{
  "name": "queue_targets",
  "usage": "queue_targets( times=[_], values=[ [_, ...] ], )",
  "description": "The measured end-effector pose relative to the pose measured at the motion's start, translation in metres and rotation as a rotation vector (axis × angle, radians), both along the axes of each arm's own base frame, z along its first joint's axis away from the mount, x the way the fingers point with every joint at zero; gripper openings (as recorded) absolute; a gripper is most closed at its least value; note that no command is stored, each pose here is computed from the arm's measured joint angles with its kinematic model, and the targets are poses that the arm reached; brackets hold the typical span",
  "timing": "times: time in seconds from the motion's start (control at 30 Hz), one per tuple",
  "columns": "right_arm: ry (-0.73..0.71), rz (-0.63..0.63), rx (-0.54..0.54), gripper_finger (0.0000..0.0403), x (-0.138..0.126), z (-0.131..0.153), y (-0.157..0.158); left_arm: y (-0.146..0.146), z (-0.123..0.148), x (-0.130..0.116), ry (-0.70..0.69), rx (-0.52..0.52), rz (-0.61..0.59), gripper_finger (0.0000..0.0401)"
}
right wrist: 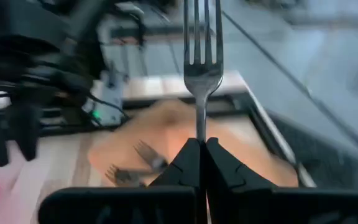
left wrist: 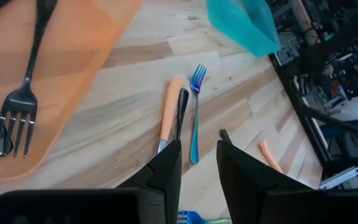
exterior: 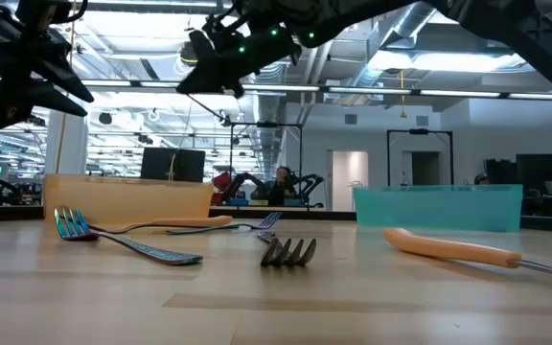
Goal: Sort silverware by color (type)
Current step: Put the black fork into the orange bin
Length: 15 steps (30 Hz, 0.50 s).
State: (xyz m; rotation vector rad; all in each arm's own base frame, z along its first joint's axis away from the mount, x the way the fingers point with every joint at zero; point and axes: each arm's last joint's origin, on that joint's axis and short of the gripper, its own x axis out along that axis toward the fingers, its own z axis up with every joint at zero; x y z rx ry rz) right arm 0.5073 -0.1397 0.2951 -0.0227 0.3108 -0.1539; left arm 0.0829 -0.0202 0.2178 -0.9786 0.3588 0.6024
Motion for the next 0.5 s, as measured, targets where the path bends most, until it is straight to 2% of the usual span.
queue_targets(
  times=[0.07,0.17,0.3,0.5],
  values=[
    [-0.045,0.071,-0.057,0.0025,-0.001,0.005,-0.007,0.0,0.0,0.0,-0.003,0.009,0.008,0.0087],
    [-0.095,0.096,-0.123,0.0025,-0.004,0.01,-0.02,0.001,0.0,0.0,-0.01,0.032,0.028,0.0087],
    [-0.191,0.157,-0.143,0.0025,-0.002,0.006,-0.038,0.002,0.001,0.0,-0.019,0.061,0.053,0.0087],
    [-0.263,0.215,0.023,0.0025,0.012,-0.038,-0.057,0.003,0.001,-0.001,-0.027,0.089,0.08,0.0087]
  ],
)
